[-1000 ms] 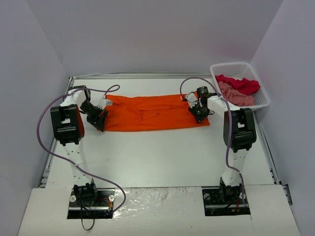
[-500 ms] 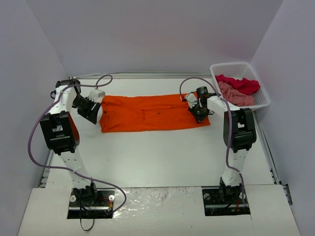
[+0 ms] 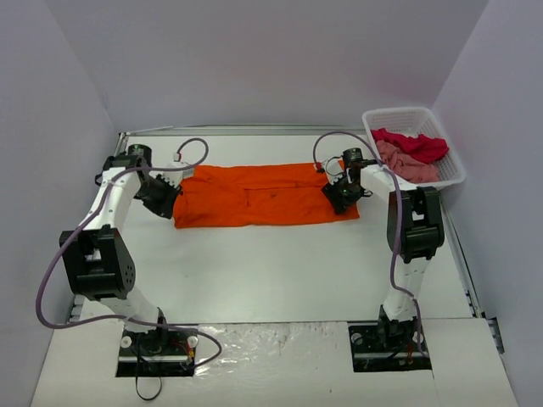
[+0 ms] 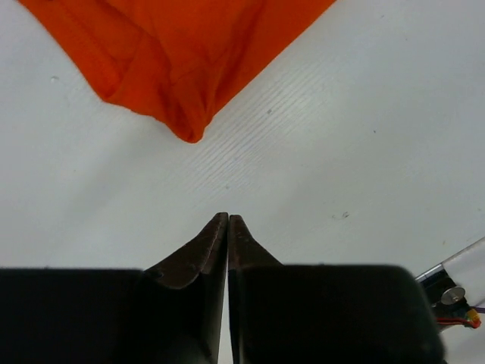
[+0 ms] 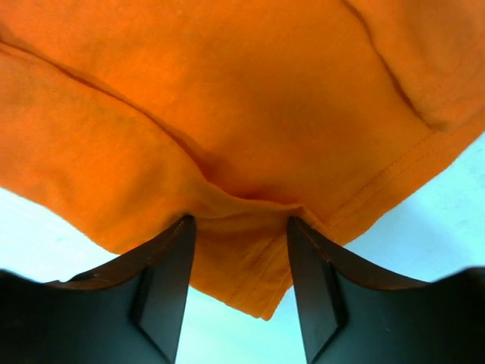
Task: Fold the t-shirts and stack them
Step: Fold the other side of the tshirt into a rectangle, then rotate the tshirt 90 degrees
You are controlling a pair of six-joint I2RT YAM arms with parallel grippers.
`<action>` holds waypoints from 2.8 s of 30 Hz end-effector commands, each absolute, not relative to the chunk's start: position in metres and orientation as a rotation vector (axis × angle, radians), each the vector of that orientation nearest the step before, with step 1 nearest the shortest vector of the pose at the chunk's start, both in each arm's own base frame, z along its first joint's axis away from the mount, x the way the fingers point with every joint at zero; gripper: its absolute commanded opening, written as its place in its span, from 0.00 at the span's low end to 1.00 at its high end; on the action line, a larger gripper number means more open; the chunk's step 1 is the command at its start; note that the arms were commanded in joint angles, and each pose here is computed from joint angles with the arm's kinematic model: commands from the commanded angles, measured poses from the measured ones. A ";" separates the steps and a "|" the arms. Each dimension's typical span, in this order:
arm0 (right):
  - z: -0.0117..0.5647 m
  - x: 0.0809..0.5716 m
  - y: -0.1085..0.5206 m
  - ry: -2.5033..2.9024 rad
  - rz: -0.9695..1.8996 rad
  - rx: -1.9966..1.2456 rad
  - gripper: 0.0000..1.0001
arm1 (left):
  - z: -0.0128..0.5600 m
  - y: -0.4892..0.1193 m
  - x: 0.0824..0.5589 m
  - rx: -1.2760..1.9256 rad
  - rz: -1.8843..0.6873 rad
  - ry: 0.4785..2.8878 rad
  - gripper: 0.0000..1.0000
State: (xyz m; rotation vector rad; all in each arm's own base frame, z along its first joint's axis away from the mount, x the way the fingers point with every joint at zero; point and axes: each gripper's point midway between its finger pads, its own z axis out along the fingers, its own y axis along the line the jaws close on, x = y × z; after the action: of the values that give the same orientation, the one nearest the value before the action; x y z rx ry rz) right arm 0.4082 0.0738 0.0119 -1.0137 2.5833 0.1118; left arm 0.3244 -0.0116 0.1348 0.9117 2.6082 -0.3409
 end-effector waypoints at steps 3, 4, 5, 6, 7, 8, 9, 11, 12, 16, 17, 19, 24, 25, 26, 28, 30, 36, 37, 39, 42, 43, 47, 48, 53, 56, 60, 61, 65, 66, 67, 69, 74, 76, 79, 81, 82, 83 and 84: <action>0.054 0.406 0.091 2.535 0.206 -1.012 0.50 | 0.146 -0.037 0.344 0.927 -0.184 2.465 0.02; 0.062 0.411 0.095 2.513 0.219 -1.010 0.50 | 0.144 -0.038 0.346 0.920 -0.175 2.463 0.02; 0.067 0.412 0.097 2.503 0.229 -1.010 0.50 | 0.145 -0.037 0.353 0.907 -0.149 2.446 0.02; 0.071 0.412 0.098 2.501 0.237 -1.009 0.53 | 0.142 -0.038 0.354 0.896 -0.152 2.451 0.02; 0.080 0.418 0.099 2.478 0.235 -1.001 0.56 | 0.140 -0.039 0.356 0.894 -0.154 2.452 0.02; 0.084 0.420 0.100 2.471 0.231 -0.997 0.57 | 0.134 -0.038 0.359 0.892 -0.148 2.464 0.02; 0.087 0.421 0.098 2.471 0.223 -0.996 0.57 | 0.132 -0.039 0.361 0.886 -0.150 2.470 0.02; 0.091 0.427 0.094 2.462 0.190 -0.991 0.57 | 0.127 -0.039 0.366 0.880 -0.147 2.476 0.02; 0.092 0.430 0.090 2.464 0.173 -0.989 0.55 | 0.123 -0.038 0.367 0.867 -0.141 2.482 0.02; 0.088 0.441 0.088 2.472 0.142 -0.980 0.14 | 0.111 -0.036 0.375 0.833 -0.116 2.475 0.02; 0.092 0.448 0.087 2.461 0.120 -0.967 0.00 | 0.108 -0.037 0.375 0.831 -0.126 2.481 0.02; 0.089 0.456 0.087 2.467 0.114 -0.957 0.00 | 0.097 -0.039 0.375 0.837 -0.146 2.504 0.02; 0.093 0.488 0.089 2.445 0.080 -0.904 0.00 | 0.087 -0.048 0.374 0.857 -0.185 2.511 0.02; 0.094 0.492 0.090 2.442 0.072 -0.899 0.00 | 0.084 -0.050 0.374 0.863 -0.185 2.509 0.02; 0.094 0.497 0.089 2.439 0.063 -0.892 0.00 | 0.083 -0.052 0.374 0.868 -0.185 2.509 0.02; 0.092 0.510 0.091 2.432 0.053 -0.878 0.00 | 0.077 -0.055 0.373 0.872 -0.194 2.522 0.02; 0.091 0.521 0.092 2.425 0.052 -0.863 0.00 | 0.075 -0.059 0.374 0.874 -0.202 2.527 0.02; 0.072 0.536 0.096 2.440 0.066 -0.853 0.00 | 0.065 -0.065 0.375 0.901 -0.215 2.546 0.02; 0.071 0.539 0.097 2.437 0.072 -0.852 0.00 | 0.060 -0.064 0.375 0.906 -0.210 2.561 0.02; 0.058 0.540 0.098 2.452 0.083 -0.862 0.00 | 0.053 -0.059 0.377 0.905 -0.171 2.583 0.02; 0.044 0.542 0.099 2.470 0.089 -0.870 0.00 | 0.039 -0.043 0.380 0.896 -0.065 2.639 0.02; 0.040 0.542 0.099 2.476 0.090 -0.876 0.00 | 0.035 -0.039 0.380 0.894 -0.047 2.653 0.02; 0.017 0.534 0.097 2.513 0.102 -0.913 0.00 | 0.015 -0.033 0.375 0.919 -0.020 2.701 0.02; 0.015 0.533 0.096 2.517 0.099 -0.920 0.00 | 0.013 -0.033 0.373 0.921 -0.024 2.707 0.02; -0.004 0.524 0.089 2.561 0.100 -0.936 0.00 | 0.009 -0.035 0.371 0.922 -0.037 2.716 0.02; -0.016 0.510 0.083 2.600 0.107 -0.958 0.00 | 0.010 -0.032 0.369 0.923 -0.022 2.716 0.02; -0.027 0.489 0.075 2.649 0.116 -0.979 0.00 | 0.015 -0.027 0.371 0.906 0.011 2.712 0.02; -0.023 0.488 0.073 2.645 0.113 -0.978 0.00 | 0.015 -0.026 0.372 0.901 0.018 2.713 0.02; -0.020 0.471 0.065 2.665 0.108 -0.997 0.00 | 0.019 -0.022 0.379 0.890 0.041 2.710 0.02; -0.024 0.463 0.063 2.681 0.109 -1.010 0.00 | 0.021 -0.020 0.382 0.882 0.049 2.709 0.02; -0.018 0.462 0.062 2.671 0.105 -1.010 0.00 | 0.021 -0.020 0.384 0.881 0.055 2.707 0.02; -0.018 0.457 0.061 2.675 0.106 -1.018 0.00 | 0.023 -0.017 0.391 0.871 0.072 2.706 0.02; -0.021 0.438 0.059 2.701 0.121 -1.034 0.00 | 0.027 -0.013 0.406 0.863 0.113 2.705 0.02; -0.019 0.434 0.059 2.700 0.126 -1.041 0.00 | 0.031 -0.013 0.415 0.859 0.126 2.698 0.02; -0.018 0.425 0.062 2.704 0.124 -1.064 0.00 | 0.037 -0.012 0.431 0.855 0.145 2.681 0.02; -0.016 0.416 0.063 2.707 0.117 -1.087 0.00 | 0.041 -0.012 0.440 0.849 0.157 2.669 0.02; -0.015 0.413 0.064 2.705 0.118 -1.096 0.00 | 0.046 -0.012 0.449 0.846 0.165 2.655 0.02; -0.017 0.405 0.067 2.712 0.126 -1.121 0.00 | 0.047 -0.013 0.454 0.845 0.169 2.647 0.02; -0.012 0.403 0.069 2.700 0.121 -1.129 0.00 | 0.049 -0.014 0.459 0.846 0.176 2.642 0.02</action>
State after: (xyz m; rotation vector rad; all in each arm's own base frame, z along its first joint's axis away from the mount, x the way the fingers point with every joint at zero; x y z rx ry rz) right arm 0.4675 0.0774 0.0108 -1.0302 2.4959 0.0788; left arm 0.4456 -0.0235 0.0302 0.8684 2.6581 0.1142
